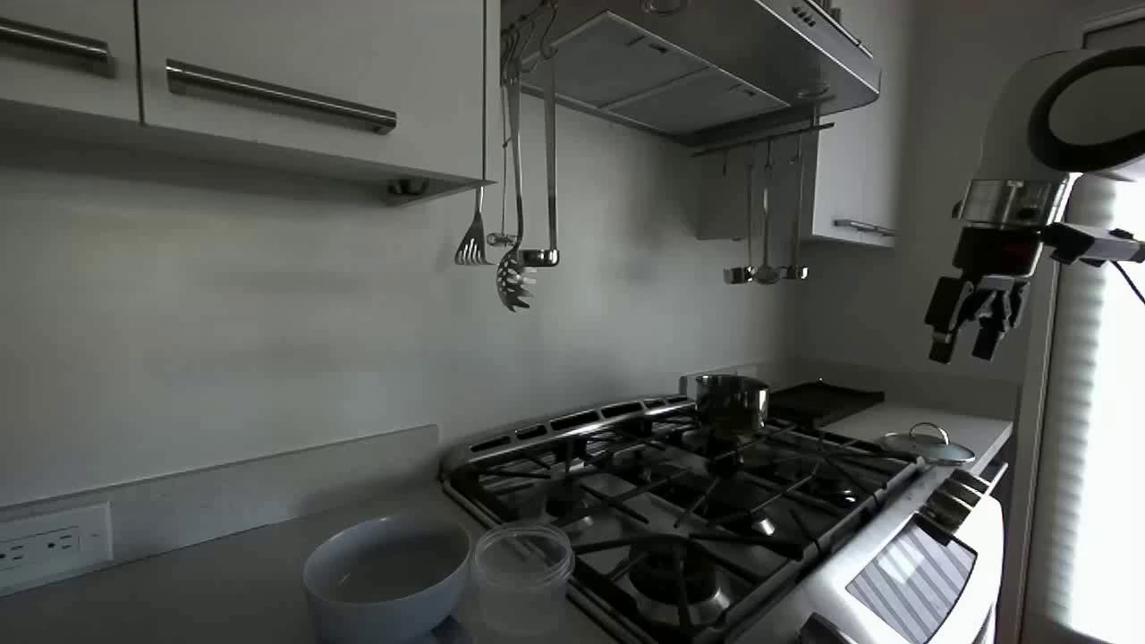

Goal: Slide the silver pot to the bottom right cooker on the stove

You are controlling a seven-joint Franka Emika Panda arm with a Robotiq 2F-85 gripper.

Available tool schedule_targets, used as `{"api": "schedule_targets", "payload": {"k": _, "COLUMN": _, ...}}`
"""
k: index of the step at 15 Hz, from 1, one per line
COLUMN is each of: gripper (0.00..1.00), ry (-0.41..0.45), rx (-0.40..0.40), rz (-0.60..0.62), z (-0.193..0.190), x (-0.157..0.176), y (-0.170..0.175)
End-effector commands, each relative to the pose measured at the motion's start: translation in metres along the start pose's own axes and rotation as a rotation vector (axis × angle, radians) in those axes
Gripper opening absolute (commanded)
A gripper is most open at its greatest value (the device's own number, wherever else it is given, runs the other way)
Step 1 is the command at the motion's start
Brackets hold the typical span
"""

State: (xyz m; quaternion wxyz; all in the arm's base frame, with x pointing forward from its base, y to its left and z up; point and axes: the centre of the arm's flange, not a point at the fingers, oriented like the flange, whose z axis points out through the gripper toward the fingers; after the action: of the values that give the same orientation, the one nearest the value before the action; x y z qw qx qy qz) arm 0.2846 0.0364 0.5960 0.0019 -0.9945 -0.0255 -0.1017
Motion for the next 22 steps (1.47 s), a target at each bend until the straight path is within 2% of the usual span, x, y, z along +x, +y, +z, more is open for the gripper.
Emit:
{"api": "schedule_targets", "payload": {"k": 1, "gripper": 1.00, "ry": 0.000, "rx": 0.000, "rz": 0.000, "z": 0.000, "x": 0.000, "y": 0.000}}
{"api": "schedule_targets", "payload": {"k": 10, "gripper": 1.00, "ry": 0.000, "rx": 0.000, "rz": 0.000, "z": 0.000, "x": 0.000, "y": 0.000}}
{"api": "schedule_targets", "payload": {"k": 13, "gripper": 1.00, "ry": -0.031, "rx": 0.028, "rz": 0.075, "z": 0.007, "x": 0.022, "y": 0.037}}
{"api": "schedule_targets", "payload": {"k": 16, "gripper": 1.00, "ry": -0.027, "rx": 0.028, "rz": 0.148, "z": 0.020, "x": 0.052, "y": 0.097}}
{"api": "schedule_targets", "payload": {"k": 18, "gripper": 1.00, "ry": -0.019, "rx": 0.025, "rz": 0.118, "z": 0.025, "x": 0.072, "y": 0.129}}
{"api": "schedule_targets", "payload": {"k": 22, "gripper": 1.00, "ry": 0.009, "rx": 0.060, "rz": -0.032, "z": 0.041, "x": 0.112, "y": 0.170}}
